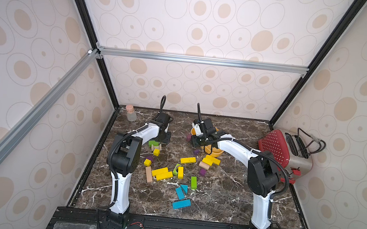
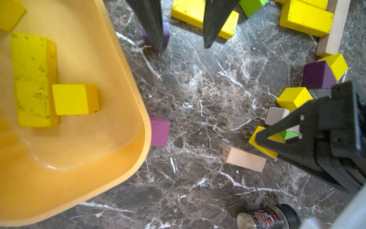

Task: Pick out the yellow building blocks
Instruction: Pick up the building block from the center of the board, then place the building block in the storage box.

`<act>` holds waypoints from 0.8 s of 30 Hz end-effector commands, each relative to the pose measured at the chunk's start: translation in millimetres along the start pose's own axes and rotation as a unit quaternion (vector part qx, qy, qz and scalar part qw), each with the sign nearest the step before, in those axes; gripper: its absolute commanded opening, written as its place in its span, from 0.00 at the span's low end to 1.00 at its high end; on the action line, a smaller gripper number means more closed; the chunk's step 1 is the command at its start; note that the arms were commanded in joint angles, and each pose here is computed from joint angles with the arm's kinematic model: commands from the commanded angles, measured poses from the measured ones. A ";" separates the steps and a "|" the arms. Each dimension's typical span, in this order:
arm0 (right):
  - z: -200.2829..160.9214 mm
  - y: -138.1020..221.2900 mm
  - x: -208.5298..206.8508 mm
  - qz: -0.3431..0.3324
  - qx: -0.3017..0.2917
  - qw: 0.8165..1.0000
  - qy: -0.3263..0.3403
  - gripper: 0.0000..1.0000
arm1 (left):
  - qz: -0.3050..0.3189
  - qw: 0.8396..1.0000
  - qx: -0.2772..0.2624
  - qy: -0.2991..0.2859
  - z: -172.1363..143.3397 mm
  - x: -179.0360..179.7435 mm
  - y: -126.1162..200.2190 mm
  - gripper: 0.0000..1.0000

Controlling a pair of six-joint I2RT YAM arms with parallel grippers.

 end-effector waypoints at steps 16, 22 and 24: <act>14.0 68.5 -66.9 -0.016 -0.067 0.996 -0.059 0.35 | -0.006 0.987 -0.136 -0.082 135.8 -62.9 40.3 0.30; 14.9 74.9 -73.3 -0.016 -0.071 0.995 -0.065 0.34 | -0.033 0.978 -0.174 -0.109 159.9 -109.4 37.1 0.30; 15.8 76.7 -74.9 -0.016 -0.072 0.995 -0.068 0.34 | -0.040 0.972 -0.200 -0.118 169.3 -124.3 42.5 0.30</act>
Point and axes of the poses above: each gripper's point midway between its finger pads, its own y axis back along the fingers, its own x axis along the line the jaws close on, z = x × y, the point moved 4 cm from there along y, back along the fingers, and after that the axes turned 12 degrees about -y, right-handed, at the moved point
